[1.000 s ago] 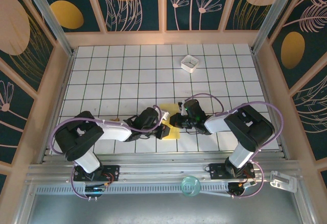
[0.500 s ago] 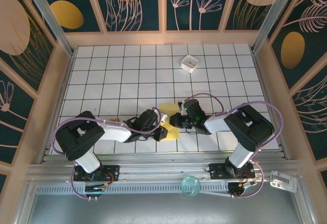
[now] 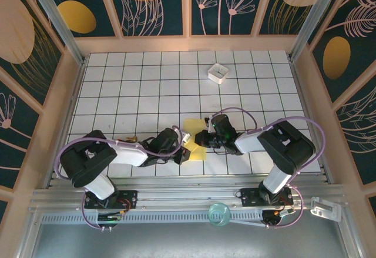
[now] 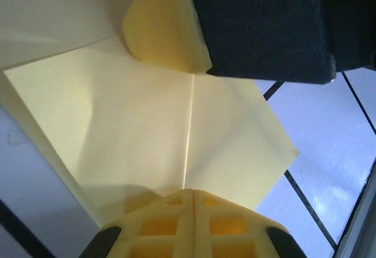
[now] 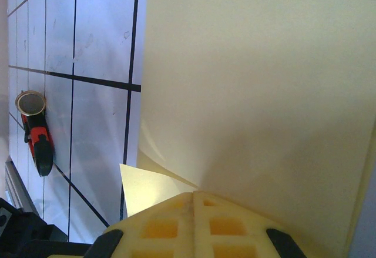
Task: Fold a paper plane with a square sheet of paper (pick it up from the middle)
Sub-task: Fold the triangle a second time at the center of the table.
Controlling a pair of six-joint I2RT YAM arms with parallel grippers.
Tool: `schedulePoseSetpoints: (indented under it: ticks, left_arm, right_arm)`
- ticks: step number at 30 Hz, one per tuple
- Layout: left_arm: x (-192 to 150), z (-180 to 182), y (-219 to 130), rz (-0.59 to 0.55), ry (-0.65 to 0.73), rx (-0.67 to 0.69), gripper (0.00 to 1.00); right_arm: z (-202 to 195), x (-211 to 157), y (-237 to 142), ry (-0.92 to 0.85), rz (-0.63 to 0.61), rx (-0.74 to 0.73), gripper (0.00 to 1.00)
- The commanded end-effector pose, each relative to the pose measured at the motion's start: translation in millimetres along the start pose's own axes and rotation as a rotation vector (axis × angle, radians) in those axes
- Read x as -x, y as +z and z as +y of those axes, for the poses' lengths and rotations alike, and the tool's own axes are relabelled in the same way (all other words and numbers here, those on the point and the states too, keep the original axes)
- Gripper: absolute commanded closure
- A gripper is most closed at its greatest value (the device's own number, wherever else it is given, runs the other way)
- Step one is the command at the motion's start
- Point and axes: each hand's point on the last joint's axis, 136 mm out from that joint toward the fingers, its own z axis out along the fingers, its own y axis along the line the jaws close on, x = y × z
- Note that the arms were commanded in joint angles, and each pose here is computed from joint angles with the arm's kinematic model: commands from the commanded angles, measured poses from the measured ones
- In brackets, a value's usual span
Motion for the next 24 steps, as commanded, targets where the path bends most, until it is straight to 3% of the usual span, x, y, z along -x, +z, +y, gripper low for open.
schedulePoseSetpoints:
  ticks: [1,15,19,24]
  left_arm:
    - [-46,19,-4,0.138,-0.082,0.050,1.00]
    - [-76,27,-24,0.151,-0.177,0.052,1.00]
    - [-61,17,-32,0.099,-0.168,0.024,1.00]
    - [-15,-22,-38,-0.015,-0.162,-0.124,1.00]
  right_arm:
    - [-49,-28,1,0.061,0.078,-0.175,1.00]
    - [-51,-30,0,0.065,0.078,-0.183,1.00]
    - [-52,-30,1,0.067,0.081,-0.182,1.00]
    - [-51,-29,1,0.066,0.077,-0.179,1.00]
